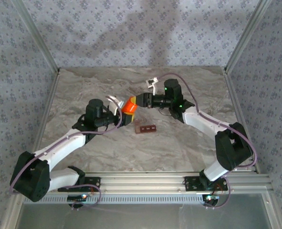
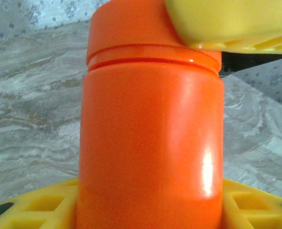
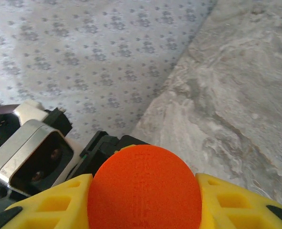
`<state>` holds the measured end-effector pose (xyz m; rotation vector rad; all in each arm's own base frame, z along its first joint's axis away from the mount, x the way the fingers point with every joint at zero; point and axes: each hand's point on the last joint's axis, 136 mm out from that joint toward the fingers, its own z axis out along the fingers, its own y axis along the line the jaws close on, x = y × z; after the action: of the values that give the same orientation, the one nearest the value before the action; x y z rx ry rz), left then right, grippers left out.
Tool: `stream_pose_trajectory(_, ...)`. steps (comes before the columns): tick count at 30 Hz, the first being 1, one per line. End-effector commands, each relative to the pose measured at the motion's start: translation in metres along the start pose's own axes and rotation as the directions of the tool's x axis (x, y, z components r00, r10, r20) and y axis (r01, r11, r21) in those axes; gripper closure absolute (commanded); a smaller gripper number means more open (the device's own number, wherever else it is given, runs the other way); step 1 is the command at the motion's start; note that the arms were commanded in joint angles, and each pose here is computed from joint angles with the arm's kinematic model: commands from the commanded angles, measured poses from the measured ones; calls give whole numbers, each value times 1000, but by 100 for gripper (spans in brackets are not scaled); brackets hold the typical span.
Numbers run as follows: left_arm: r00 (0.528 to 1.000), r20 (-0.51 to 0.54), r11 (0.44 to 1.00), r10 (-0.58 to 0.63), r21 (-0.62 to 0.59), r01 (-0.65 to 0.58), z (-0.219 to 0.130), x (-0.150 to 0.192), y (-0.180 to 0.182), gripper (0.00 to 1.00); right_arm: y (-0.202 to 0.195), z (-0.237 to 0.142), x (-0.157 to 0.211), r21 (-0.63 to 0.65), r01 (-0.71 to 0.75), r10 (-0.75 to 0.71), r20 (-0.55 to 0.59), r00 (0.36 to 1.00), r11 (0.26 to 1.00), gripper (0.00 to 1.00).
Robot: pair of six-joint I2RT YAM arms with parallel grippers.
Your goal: Sort the pills into containers
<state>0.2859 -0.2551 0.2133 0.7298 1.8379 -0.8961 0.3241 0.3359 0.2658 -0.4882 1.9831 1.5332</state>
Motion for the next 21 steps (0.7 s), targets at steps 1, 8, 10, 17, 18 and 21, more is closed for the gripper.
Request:
stream_pose_trajectory(1,988,152,999,34,22,-38,-16,-47,-8,100,22,-11,-13,-64,86,-85,21,996,994,47)
stream_pose_trajectory(8,992,118,999,51,-24,-48,-16,-43,0,100,34,-27,-30,22,70,-72,71,995,997,18)
stream_pose_trajectory(10,991,124,998,58,-41,-54,-18,-45,1,100,24,-34,-35,119,19,-29,84,996,993,17)
stream_pose_trajectory(17,986,131,989,103,-121,-88,-25,-48,10,100,-5,-42,-43,333,-193,157,133,979,923,15)
stream_pose_trajectory(18,986,130,988,106,-128,-89,-25,-48,11,100,-4,-40,-45,334,-203,166,137,977,920,14)
stream_pose_trajectory(21,986,129,987,110,-132,-93,-25,-49,11,100,-2,-31,-47,345,-211,172,141,975,915,14)
